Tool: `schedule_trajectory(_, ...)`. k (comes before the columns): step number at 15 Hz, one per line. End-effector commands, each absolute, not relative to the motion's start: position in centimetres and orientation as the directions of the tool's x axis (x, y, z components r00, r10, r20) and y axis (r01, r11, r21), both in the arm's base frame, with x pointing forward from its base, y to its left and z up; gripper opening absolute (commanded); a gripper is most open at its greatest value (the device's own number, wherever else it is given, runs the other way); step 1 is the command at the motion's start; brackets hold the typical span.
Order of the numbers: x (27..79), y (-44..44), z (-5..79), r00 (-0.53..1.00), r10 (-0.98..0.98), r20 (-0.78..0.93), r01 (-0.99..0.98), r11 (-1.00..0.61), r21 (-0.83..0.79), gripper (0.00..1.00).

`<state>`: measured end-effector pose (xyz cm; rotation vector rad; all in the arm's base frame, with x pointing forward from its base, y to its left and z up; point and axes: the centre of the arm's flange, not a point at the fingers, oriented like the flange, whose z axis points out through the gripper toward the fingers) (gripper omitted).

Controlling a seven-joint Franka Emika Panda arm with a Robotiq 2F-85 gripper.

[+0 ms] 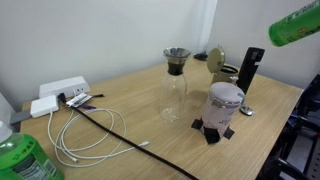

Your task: Put the green bottle upright on the right

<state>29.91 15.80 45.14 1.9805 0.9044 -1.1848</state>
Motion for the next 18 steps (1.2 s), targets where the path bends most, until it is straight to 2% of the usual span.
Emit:
schedule_trajectory(1,30.5,16.4,42.5,0.202,0.255,-0.945,0.865,-0.499,0.050,0.16)
schedule_trajectory(6,32.5,17.3,38.7,-0.034,0.254,-0.967,0.906,-0.401,-0.137,0.16)
schedule_trajectory(13,33.0,18.8,35.2,-0.248,0.304,-0.920,0.893,-0.297,-0.338,0.16)
schedule_trajectory(16,32.8,19.2,34.5,-0.287,0.317,-0.904,0.887,-0.268,-0.376,0.16)
schedule_trajectory(17,32.4,19.1,34.6,-0.258,0.302,-0.918,0.891,-0.292,-0.347,0.16)
schedule_trajectory(18,32.3,19.2,34.6,-0.261,0.301,-0.917,0.891,-0.290,-0.349,0.41)
